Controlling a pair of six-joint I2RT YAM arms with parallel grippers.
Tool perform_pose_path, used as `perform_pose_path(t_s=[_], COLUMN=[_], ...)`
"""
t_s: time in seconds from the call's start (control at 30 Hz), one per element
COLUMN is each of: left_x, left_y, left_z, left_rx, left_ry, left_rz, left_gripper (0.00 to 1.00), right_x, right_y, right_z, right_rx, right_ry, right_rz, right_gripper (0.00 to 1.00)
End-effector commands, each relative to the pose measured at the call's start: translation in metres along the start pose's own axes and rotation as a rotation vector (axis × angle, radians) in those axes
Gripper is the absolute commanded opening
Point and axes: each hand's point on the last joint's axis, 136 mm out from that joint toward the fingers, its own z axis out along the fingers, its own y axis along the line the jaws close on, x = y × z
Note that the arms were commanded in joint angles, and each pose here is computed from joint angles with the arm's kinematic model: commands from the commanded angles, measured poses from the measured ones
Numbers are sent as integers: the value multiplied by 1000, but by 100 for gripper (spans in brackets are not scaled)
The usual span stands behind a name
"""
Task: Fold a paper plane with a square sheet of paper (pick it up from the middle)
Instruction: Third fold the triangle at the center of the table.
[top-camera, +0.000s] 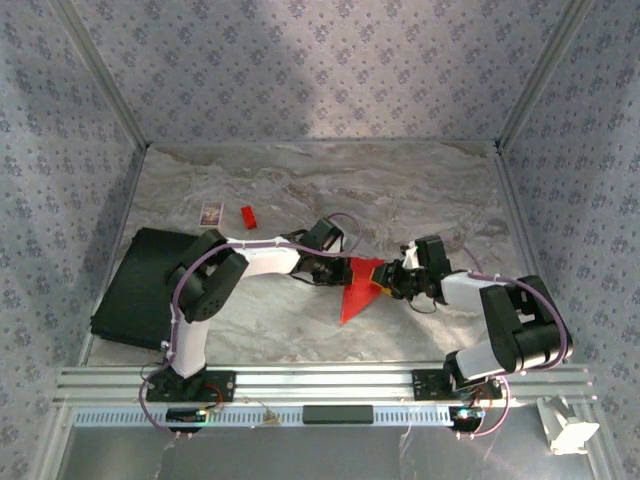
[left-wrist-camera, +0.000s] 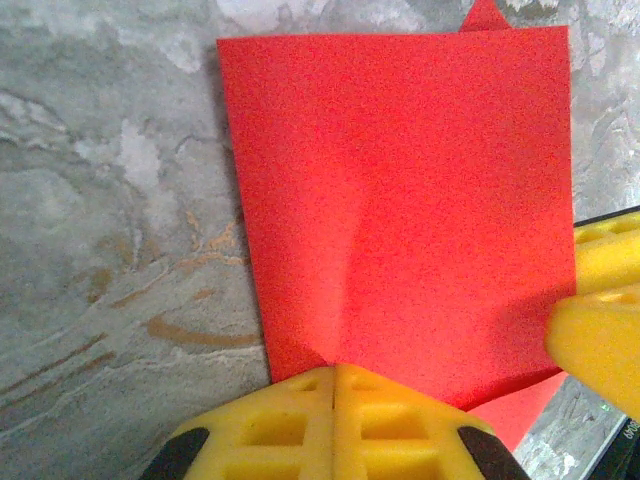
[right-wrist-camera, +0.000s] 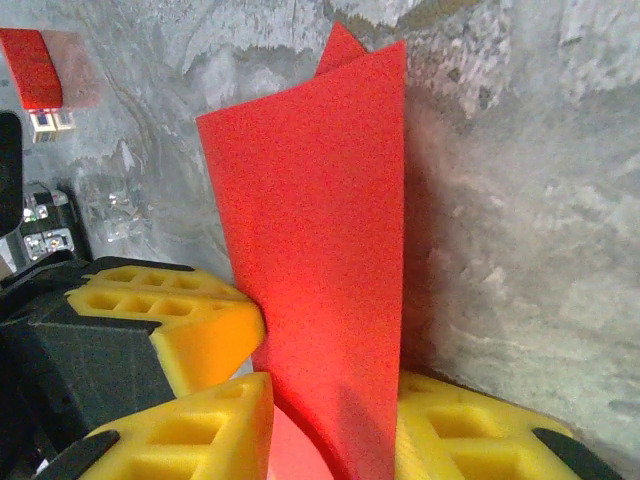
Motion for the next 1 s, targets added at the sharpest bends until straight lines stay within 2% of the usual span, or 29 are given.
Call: perform_pose_path(t_s=[0.0, 0.53, 0.73, 0.8, 0.97], left_x=[31, 32, 30, 28, 8], left_y=[39, 37, 33, 25, 7], left_z=[6, 5, 4, 2, -31], left_rx=[-120, -103, -89, -52, -29], left_ry=[93, 89, 84, 71, -88], left_rz=[-63, -56, -49, -33, 24], left_gripper=[6, 7, 8, 9, 26], right_x=[-5, -11, -13, -15, -21], right_y=[14, 10, 7, 5, 11], right_z=[0, 5, 7, 7, -4], right_rx=[-63, -71, -67, -67, -71], right_ry=[17, 35, 38, 32, -49], right_rz=[-54, -57, -52, -47, -33], right_gripper=[33, 28, 21, 9, 2])
